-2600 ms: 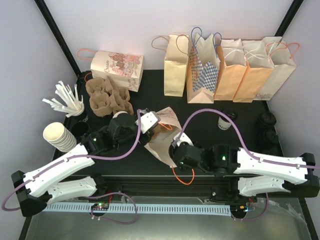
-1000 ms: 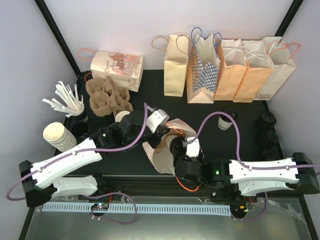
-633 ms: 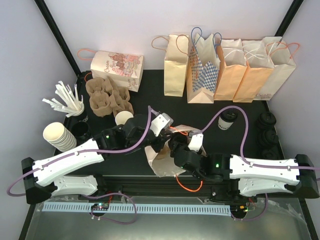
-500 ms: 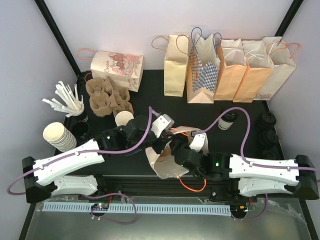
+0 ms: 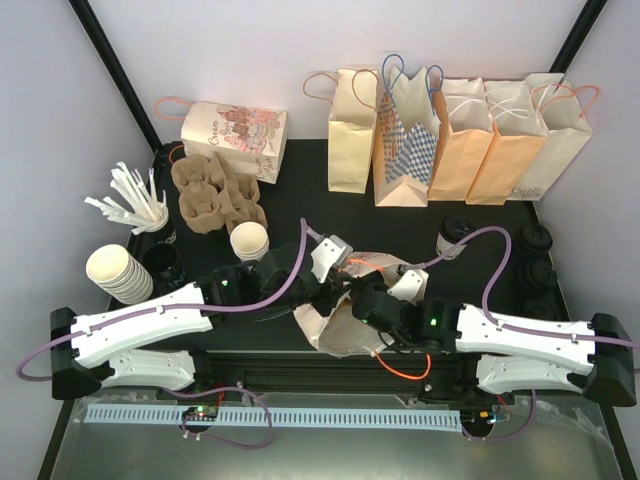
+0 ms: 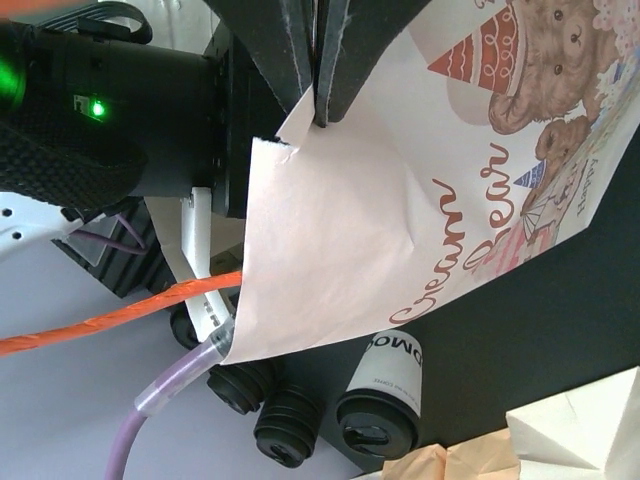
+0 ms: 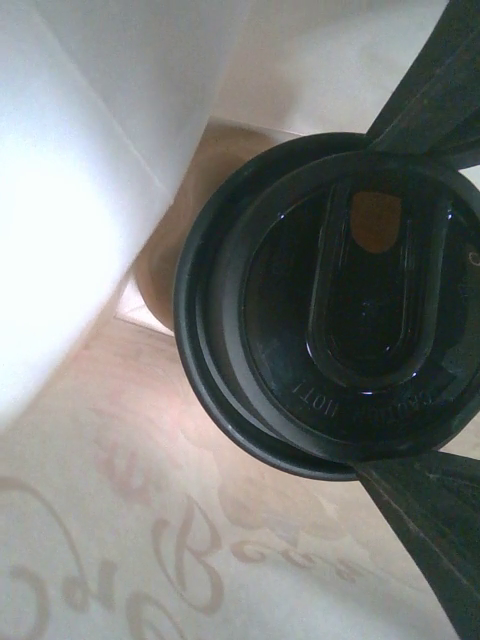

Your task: Pack the takeout coffee

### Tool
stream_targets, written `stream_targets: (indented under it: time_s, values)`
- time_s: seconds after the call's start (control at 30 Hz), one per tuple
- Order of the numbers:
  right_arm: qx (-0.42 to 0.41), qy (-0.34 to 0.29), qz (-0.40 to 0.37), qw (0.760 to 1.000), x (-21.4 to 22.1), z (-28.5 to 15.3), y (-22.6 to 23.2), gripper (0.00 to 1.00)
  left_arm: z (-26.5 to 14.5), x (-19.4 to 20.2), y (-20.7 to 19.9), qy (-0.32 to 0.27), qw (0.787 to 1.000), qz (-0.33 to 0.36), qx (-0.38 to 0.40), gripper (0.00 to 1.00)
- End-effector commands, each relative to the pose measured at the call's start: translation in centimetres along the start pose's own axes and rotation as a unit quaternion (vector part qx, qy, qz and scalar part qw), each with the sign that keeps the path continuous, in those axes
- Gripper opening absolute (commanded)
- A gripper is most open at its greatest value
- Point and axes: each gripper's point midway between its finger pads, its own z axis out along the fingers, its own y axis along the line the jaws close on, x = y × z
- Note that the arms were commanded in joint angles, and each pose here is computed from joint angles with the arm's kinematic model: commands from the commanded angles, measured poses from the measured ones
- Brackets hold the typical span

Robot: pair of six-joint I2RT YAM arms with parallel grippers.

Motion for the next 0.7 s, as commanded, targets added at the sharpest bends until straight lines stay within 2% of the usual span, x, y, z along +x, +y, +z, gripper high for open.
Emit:
stream_targets:
  time_s: [0.0, 0.1, 0.17, 0.2, 0.3, 0.47, 0.53, 0.67]
  values:
    - [0.058, 0.002, 0.002, 0.998, 0.4, 1.1, -4.3, 0.35, -0.8, -0.8, -1.1, -0.023, 0.999, -0.037, 0.022, 0.06]
    - [0.054, -0.005, -0.003, 0.999, 0.5, 1.7, -4.8, 0.34, -0.9, -0.9, -1.5, -0.025, 0.998, -0.041, 0.034, 0.07]
    - [0.049, -0.012, -0.027, 0.998, 0.4, 1.9, -4.7, 0.34, -1.1, -1.0, -1.8, -0.025, 0.998, -0.041, 0.041, 0.13]
    - [0.053, -0.015, -0.035, 0.998, 0.3, 2.0, -4.7, 0.34, -1.2, -1.1, -1.9, -0.024, 0.998, -0.04, 0.042, 0.19]
    - [0.057, -0.014, -0.065, 0.996, 0.5, 2.1, -4.4, 0.34, -2.3, -1.8, -1.9, -0.031, 0.998, -0.03, 0.038, 0.56]
    - [0.038, 0.002, -0.102, 0.994, 1.4, 2.6, -4.1, 0.34, -6.3, -4.7, -1.8, -0.066, 0.998, -0.011, 0.022, 0.9]
    - [0.035, 0.001, -0.11, 0.993, 1.6, 2.8, -4.4, 0.34, -8.0, -5.9, -1.4, -0.073, 0.997, -0.005, 0.007, 0.94]
    - [0.038, -0.001, -0.125, 0.991, 1.7, 2.8, -5.0, 0.34, -9.5, -7.1, 0.6, -0.07, 0.997, -0.008, -0.021, 0.93]
